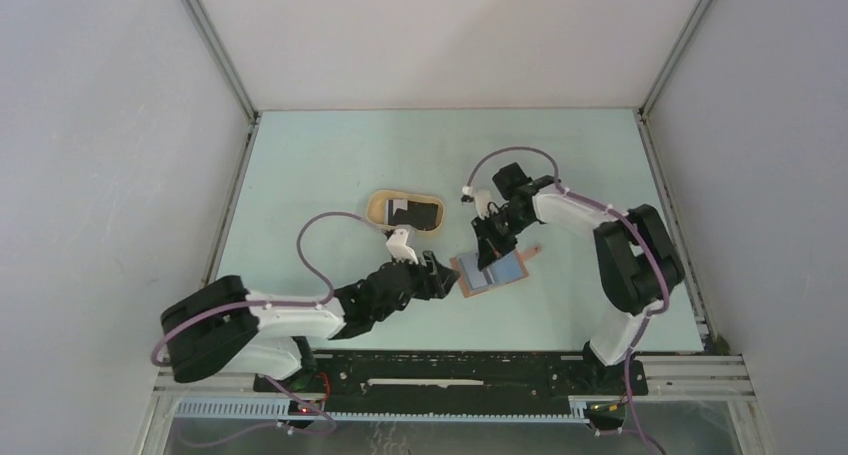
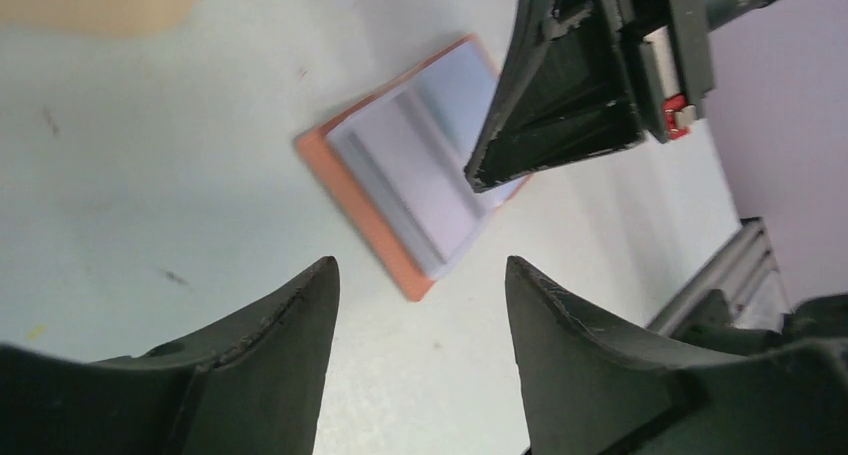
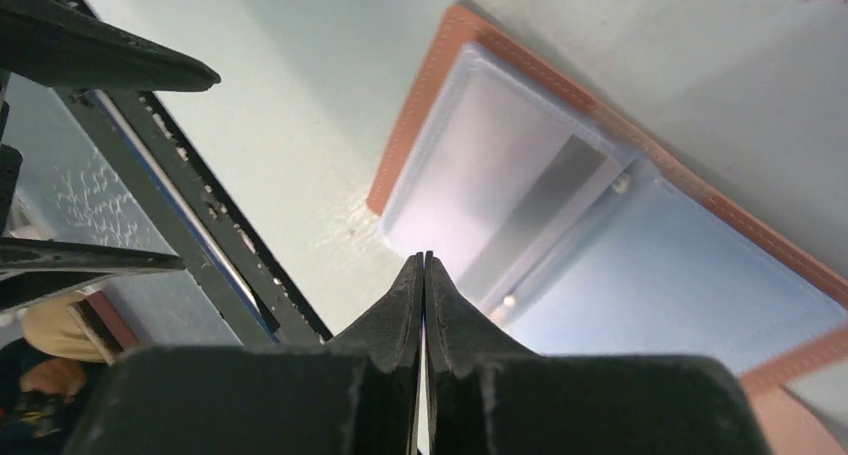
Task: Put the credit cards into the card holder
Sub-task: Turn over the card slot in the card holder, then move the storage box to the center of the board.
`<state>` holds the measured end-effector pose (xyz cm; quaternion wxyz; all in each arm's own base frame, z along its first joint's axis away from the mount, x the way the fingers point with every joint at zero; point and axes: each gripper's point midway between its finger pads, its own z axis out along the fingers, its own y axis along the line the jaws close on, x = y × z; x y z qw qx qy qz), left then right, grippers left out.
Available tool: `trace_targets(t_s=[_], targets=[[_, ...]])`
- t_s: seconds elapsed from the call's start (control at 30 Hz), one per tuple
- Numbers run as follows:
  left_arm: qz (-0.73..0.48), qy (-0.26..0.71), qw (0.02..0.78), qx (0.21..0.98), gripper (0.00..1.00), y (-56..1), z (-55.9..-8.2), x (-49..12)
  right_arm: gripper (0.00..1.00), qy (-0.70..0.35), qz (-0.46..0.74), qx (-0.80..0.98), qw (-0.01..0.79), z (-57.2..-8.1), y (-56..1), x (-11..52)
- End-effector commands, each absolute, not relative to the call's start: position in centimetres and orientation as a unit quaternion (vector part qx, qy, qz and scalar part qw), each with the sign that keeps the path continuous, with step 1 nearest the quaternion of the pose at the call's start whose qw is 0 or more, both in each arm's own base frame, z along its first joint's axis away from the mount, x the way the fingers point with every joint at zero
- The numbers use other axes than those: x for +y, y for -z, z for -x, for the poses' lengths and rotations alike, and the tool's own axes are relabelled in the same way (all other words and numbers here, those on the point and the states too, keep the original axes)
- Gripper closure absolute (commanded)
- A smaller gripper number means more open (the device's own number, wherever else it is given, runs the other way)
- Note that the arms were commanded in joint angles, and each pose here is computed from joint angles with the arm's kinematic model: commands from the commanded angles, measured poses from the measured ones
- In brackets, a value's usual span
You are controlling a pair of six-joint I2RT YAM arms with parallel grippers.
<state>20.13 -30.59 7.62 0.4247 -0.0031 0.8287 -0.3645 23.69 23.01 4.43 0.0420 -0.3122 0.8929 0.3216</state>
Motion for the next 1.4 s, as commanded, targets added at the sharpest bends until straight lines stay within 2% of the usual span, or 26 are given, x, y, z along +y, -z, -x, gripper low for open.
trace_targets(t_s=[0.0, 0.13, 0.17, 0.2, 0.23, 0.27, 0.3, 0.33, 0.4, 0.5, 0.57, 0.67, 0.83, 0.97, 1.07, 1.13, 1.27, 1.37], targets=[[-0.072, 0.368, 0.491, 0.786, 0.30, -12.5, -20.6, -29.9, 0.92, -0.339, 0.391, 0.836, 0.179, -25.2, -12.4, 23.6], [-0.112, 0.307, 0.560, 0.761, 0.14, -17.6, -22.4, -27.3, 0.83, -0.315, 0.460, 0.764, 0.324, -25.1, -20.3, 22.6], [-0.118, 0.296, 0.577, 0.752, 0.10, -19.1, -23.0, -26.6, 0.74, -0.306, 0.472, 0.744, 0.361, -25.2, -22.1, 22.3], [-0.120, 0.285, 0.592, 0.744, 0.06, -20.5, -23.7, -25.9, 0.60, -0.299, 0.480, 0.725, 0.393, -25.4, -23.8, 22.1], [-0.118, 0.277, 0.606, 0.736, 0.03, -21.9, -24.5, -25.1, 0.43, -0.292, 0.487, 0.705, 0.424, -25.5, -25.4, 21.7], [-0.116, 0.271, 0.617, 0.729, 0.01, -23.2, -25.2, -24.5, 0.19, -0.292, 0.494, 0.687, 0.447, -25.6, -26.6, 21.7], [-0.114, 0.267, 0.626, 0.724, 0.00, -24.2, -26.0, -23.9, 0.08, -0.296, 0.504, 0.667, 0.463, -25.5, -27.7, 21.9], [-0.110, 0.265, 0.634, 0.718, 0.00, -25.3, -26.8, -23.3, 0.03, -0.305, 0.516, 0.649, 0.469, -25.4, -28.6, 22.3], [-0.088, 0.262, 0.648, 0.709, 0.00, -27.3, -28.6, -21.9, 0.01, -0.344, 0.530, 0.626, 0.457, -25.0, -30.6, 23.5], [-0.037, 0.261, 0.670, 0.694, 0.00, -29.4, -31.4, -19.7, 0.07, -0.419, 0.516, 0.631, 0.400, -26.1, -31.7, 26.0], [-0.001, 0.270, 0.682, 0.680, 0.00, -30.7, -33.2, -18.5, 0.17, -0.447, 0.478, 0.672, 0.346, -28.2, -30.6, 27.8], [0.009, 0.286, 0.678, 0.677, 0.00, -32.0, -35.1, -18.0, 0.32, -0.433, 0.455, 0.724, 0.285, -31.7, -27.5, 30.1], [-0.002, 0.280, 0.615, 0.737, 0.02, -27.6, -35.7, -18.5, 0.31, -0.373, 0.451, 0.771, 0.251, -35.8, -21.2, 32.9], [0.029, 0.337, 0.568, 0.751, 0.13, -24.8, -36.1, -19.1, 0.31, -0.342, 0.439, 0.795, 0.241, -39.2, -18.7, 33.5], [0.070, 0.394, 0.524, 0.752, 0.28, -23.3, -36.7, -19.6, 0.36, -0.334, 0.435, 0.808, 0.213, -39.0, -15.8, 33.7], [0.086, 0.399, 0.514, 0.755, 0.29, -22.7, -37.1, -19.7, 0.45, -0.334, 0.423, 0.817, 0.204, -38.8, -14.0, 33.8], [0.125, 0.361, 0.511, 0.771, 0.30, -21.3, -38.0, -18.4, 0.78, -0.340, 0.410, 0.828, 0.178, -38.6, -11.9, 34.2], [0.144, 0.327, 0.499, 0.790, 0.34, -20.5, -38.4, -17.6, 0.87, -0.328, 0.417, 0.834, 0.152, -37.9, -9.6, 34.3]])
